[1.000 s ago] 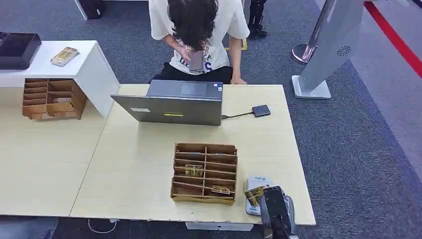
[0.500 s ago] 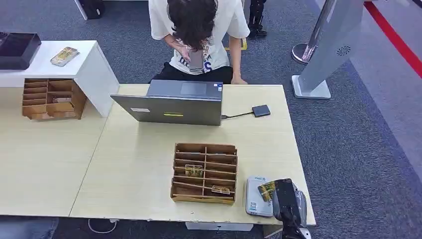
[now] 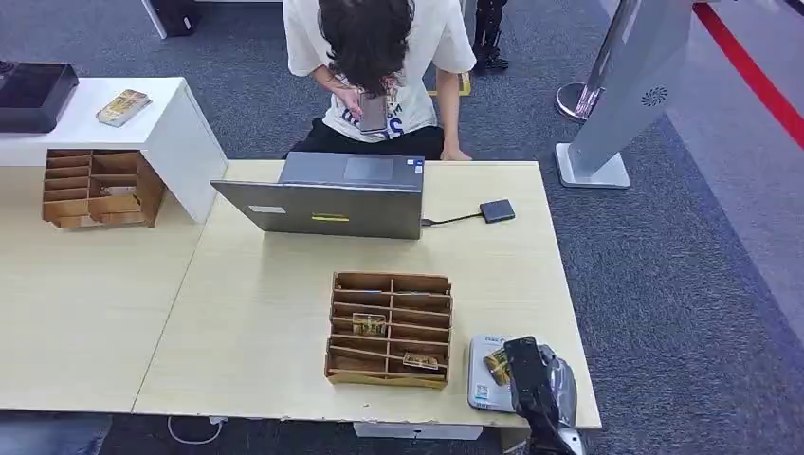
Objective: Pass the card to the sensor for recognition and then transmit it.
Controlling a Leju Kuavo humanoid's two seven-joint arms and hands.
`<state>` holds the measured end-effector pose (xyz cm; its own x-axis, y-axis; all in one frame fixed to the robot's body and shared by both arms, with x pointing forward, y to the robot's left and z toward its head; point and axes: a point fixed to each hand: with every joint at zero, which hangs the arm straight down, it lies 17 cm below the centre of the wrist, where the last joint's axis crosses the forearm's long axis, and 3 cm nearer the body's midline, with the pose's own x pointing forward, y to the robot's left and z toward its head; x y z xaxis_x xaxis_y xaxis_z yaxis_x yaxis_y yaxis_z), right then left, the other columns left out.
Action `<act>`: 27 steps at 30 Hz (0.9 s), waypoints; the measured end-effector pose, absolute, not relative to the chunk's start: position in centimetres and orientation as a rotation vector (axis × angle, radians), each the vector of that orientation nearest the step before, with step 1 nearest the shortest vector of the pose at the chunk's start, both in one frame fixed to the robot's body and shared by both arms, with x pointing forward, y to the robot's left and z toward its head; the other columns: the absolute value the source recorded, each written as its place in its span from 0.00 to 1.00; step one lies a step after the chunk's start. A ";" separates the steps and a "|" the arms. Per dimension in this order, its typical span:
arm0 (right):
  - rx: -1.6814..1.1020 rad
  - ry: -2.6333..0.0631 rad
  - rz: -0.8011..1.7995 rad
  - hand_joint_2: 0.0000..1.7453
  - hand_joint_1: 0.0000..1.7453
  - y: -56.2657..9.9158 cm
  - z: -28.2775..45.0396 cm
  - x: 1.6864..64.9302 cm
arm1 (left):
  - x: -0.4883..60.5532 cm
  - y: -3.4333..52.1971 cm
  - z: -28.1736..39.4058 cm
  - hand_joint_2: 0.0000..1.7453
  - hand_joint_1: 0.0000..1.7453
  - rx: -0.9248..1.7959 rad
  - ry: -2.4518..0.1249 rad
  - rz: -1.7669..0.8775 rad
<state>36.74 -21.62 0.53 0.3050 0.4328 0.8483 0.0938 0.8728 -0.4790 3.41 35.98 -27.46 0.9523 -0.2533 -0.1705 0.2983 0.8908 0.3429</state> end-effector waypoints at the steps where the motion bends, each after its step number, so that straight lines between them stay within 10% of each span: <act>1: -0.491 -1.252 0.248 1.00 1.00 -21.2 0.5 36.8 | 3.4 36.0 -27.5 0.00 0.00 0.374 0.123 -0.286; 27: -0.540 -1.240 0.546 1.00 1.00 -14.5 0.9 37.5 | 3.0 35.3 -27.5 0.00 0.00 0.365 0.145 -0.269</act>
<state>37.46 -14.52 0.87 0.2339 0.6512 0.7220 -0.0922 0.7541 -0.6503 3.00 35.32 -27.46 0.9541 -0.2334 -0.1878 0.2854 0.8989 0.3324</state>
